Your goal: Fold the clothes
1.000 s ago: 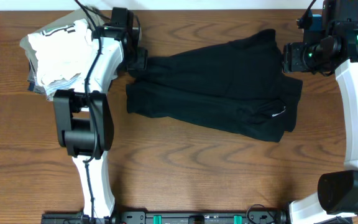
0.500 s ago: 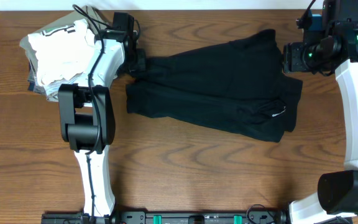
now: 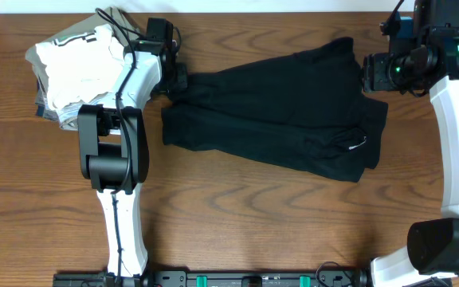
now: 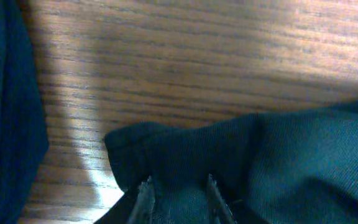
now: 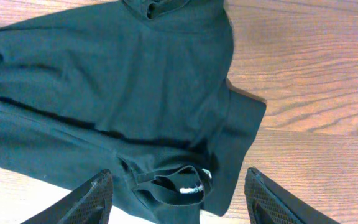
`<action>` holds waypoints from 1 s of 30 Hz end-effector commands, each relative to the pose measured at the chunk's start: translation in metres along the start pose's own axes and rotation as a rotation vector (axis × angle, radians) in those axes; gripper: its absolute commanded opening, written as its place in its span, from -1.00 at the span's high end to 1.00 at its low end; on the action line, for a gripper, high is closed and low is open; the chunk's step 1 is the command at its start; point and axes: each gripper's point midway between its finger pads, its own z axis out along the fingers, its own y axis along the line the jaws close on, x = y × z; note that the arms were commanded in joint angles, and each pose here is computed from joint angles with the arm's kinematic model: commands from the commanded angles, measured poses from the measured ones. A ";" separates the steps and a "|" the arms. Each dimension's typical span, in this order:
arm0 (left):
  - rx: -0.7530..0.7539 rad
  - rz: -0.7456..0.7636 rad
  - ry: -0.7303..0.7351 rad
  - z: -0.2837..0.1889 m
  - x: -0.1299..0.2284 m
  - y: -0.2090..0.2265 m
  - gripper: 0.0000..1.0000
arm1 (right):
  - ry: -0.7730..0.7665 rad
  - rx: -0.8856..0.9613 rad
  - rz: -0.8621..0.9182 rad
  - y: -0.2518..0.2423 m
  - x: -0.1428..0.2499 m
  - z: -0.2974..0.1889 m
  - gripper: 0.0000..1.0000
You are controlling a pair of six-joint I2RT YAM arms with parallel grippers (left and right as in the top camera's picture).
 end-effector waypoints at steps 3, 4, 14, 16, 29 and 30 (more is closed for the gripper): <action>0.000 -0.007 0.006 0.004 0.002 0.003 0.87 | 0.005 -0.006 -0.026 0.003 -0.001 0.004 -0.32; 0.000 -0.007 0.005 0.004 0.002 0.003 0.88 | 0.006 -0.006 -0.026 0.003 -0.001 0.004 -0.32; -0.018 -0.090 0.017 0.003 0.003 0.013 0.28 | 0.006 -0.006 -0.026 0.003 -0.001 0.004 -0.32; -0.022 -0.121 0.020 0.004 0.004 0.018 0.25 | 0.006 -0.006 -0.026 0.003 -0.001 0.004 -0.33; -0.024 -0.136 0.032 0.011 0.008 0.018 0.77 | 0.003 -0.006 -0.026 0.003 -0.002 0.004 -0.33; -0.025 -0.134 0.038 0.014 0.009 0.018 0.77 | 0.003 -0.006 -0.026 0.003 -0.002 0.004 -0.33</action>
